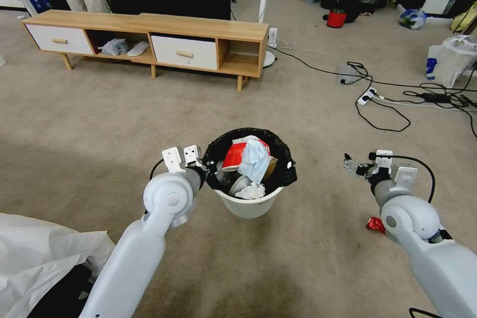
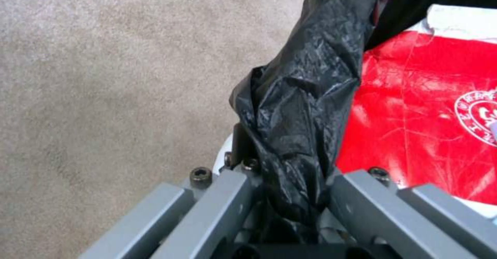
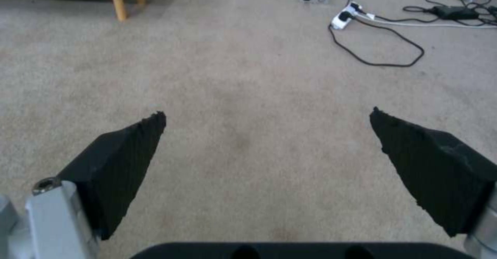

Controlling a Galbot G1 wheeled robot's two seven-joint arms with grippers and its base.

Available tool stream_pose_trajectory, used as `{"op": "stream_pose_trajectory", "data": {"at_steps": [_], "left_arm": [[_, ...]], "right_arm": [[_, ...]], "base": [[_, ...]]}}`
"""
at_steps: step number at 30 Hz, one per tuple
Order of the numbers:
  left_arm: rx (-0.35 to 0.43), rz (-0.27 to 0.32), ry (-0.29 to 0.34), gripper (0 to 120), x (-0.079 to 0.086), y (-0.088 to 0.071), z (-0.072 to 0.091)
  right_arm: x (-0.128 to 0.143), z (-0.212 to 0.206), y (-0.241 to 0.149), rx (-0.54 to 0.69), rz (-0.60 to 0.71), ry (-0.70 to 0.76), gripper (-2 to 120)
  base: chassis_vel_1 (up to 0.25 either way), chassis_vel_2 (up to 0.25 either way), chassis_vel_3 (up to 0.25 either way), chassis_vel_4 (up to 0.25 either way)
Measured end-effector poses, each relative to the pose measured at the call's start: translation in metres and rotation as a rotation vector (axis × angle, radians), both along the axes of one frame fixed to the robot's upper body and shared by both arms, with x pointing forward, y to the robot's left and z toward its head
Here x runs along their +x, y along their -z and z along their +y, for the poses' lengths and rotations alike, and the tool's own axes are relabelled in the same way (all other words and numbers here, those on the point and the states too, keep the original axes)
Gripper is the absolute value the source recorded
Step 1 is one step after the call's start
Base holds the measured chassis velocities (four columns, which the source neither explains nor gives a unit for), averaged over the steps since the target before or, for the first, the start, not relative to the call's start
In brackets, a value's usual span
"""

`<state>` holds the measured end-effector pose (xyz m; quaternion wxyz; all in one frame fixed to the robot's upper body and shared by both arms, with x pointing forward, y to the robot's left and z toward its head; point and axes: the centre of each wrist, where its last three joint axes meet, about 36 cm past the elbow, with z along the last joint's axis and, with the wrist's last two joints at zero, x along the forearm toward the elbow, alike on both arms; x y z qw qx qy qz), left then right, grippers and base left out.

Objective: Pick up the trash bin and place the garbage on the floor into it.

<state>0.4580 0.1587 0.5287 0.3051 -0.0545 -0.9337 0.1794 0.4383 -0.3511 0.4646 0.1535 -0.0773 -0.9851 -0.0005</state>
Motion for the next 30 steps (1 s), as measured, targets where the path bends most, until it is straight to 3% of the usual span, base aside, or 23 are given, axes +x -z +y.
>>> {"op": "stream_pose_trajectory", "data": {"at_steps": [30], "left_arm": [[0.002,-0.010,-0.005,2,0.0017,-0.0007,-0.0023]], "right_arm": [[0.0014,-0.0001,-0.0004,0.003,-0.007,0.004,100]], "base": [[-0.032,-0.033,-0.034,-0.028]]}}
